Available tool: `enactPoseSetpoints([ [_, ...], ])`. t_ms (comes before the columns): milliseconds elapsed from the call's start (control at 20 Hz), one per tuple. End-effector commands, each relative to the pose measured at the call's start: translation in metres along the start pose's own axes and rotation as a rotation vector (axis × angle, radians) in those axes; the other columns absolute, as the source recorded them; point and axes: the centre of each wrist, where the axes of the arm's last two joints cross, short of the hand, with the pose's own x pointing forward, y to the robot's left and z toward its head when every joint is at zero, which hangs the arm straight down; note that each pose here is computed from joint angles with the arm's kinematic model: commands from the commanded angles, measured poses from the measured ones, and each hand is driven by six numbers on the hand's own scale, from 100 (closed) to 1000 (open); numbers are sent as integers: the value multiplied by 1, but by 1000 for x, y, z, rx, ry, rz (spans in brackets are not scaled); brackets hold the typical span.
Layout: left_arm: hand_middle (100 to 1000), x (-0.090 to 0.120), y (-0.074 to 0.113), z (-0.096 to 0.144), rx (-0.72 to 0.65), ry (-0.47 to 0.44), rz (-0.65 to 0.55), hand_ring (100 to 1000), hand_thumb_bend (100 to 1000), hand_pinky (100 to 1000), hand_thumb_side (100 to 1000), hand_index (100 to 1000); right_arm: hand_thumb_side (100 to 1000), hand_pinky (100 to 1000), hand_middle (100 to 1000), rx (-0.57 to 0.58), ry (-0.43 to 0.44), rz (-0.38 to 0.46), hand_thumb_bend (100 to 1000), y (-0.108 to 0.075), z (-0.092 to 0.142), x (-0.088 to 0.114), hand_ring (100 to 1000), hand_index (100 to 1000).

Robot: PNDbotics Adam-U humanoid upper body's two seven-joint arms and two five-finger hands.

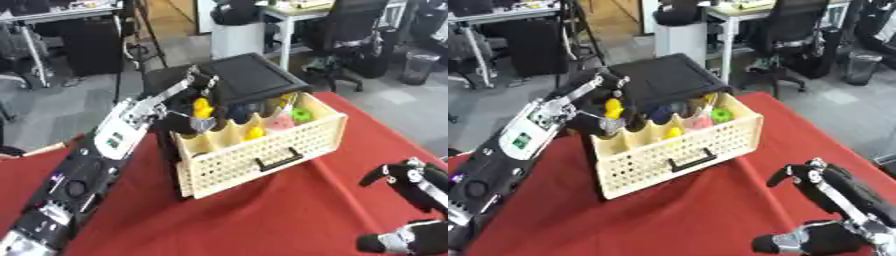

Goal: Pick up objects from table and place into drawer.

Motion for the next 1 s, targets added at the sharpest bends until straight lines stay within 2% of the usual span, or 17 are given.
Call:
enactPoseSetpoints([
  [50,420,3,12,-1,-171,-177,-120,356,464,265,176,585,728,100,100,-18,-4,28,1000,-9,2,1,100,665],
  [150,424,3,12,-1,-160,-186,-112,361,523,264,271,587,728,100,100,-19,-3,28,1000,-10,3,1,100,664],
  [350,428,3,11,-1,-139,-193,-86,364,530,262,367,591,727,100,100,-19,-3,26,1000,-10,4,2,100,665],
  [600,432,3,15,2,-116,-179,-58,367,504,259,368,593,727,100,100,-21,0,24,1000,-10,4,2,100,665],
  [800,434,7,27,7,-57,-158,-22,369,423,257,352,596,726,100,100,-18,4,25,1000,-10,5,1,100,664],
  [950,444,13,43,17,16,-126,25,386,336,265,401,604,739,100,100,-23,-5,30,1000,-12,5,3,100,659],
  [1000,448,16,49,22,41,-117,40,393,285,271,449,607,743,100,100,-26,-13,32,1000,-14,4,4,100,655],
])
